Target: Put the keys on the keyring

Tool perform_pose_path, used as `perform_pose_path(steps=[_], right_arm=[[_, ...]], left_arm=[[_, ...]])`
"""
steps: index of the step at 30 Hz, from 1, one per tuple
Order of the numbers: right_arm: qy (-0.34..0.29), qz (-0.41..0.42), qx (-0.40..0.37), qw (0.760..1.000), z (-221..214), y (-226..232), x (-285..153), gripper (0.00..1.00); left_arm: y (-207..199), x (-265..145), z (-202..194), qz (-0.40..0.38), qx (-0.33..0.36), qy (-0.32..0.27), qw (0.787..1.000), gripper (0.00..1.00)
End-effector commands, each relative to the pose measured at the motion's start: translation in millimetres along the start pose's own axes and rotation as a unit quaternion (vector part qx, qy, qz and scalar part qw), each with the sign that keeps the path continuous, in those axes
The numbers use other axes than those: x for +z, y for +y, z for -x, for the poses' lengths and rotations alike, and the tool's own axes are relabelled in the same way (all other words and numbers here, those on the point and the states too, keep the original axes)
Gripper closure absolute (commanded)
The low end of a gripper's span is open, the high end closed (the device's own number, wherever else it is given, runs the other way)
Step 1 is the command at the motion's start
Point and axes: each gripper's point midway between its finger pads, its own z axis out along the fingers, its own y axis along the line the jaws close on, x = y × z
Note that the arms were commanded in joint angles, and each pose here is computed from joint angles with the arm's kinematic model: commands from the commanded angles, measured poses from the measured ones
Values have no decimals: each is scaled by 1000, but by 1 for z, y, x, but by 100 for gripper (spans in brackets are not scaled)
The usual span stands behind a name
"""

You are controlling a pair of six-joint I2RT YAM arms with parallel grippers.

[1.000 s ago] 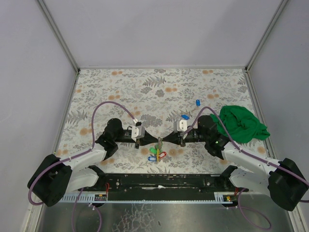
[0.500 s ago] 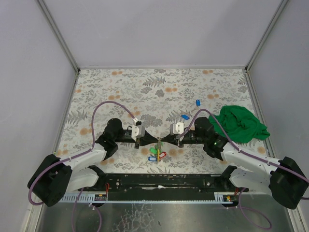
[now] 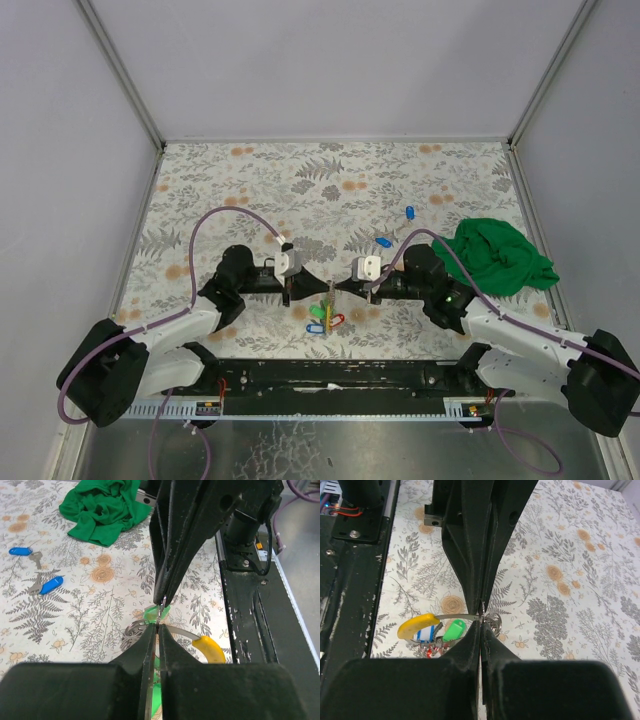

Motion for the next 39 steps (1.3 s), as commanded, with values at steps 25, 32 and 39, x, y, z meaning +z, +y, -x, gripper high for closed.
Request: perform_pose_path(steps=[25, 32, 39], right_arm=[[14, -31, -19, 999, -3, -7, 9, 100], [0, -67, -34, 997, 7, -17, 1, 100], [-12, -74, -40, 996, 13, -16, -5, 100]], left_arm=[[26, -4, 68, 108, -77, -137, 982, 100], [26, -9, 64, 123, -83, -154, 977, 100], [22, -12, 66, 124, -94, -177, 972, 100]])
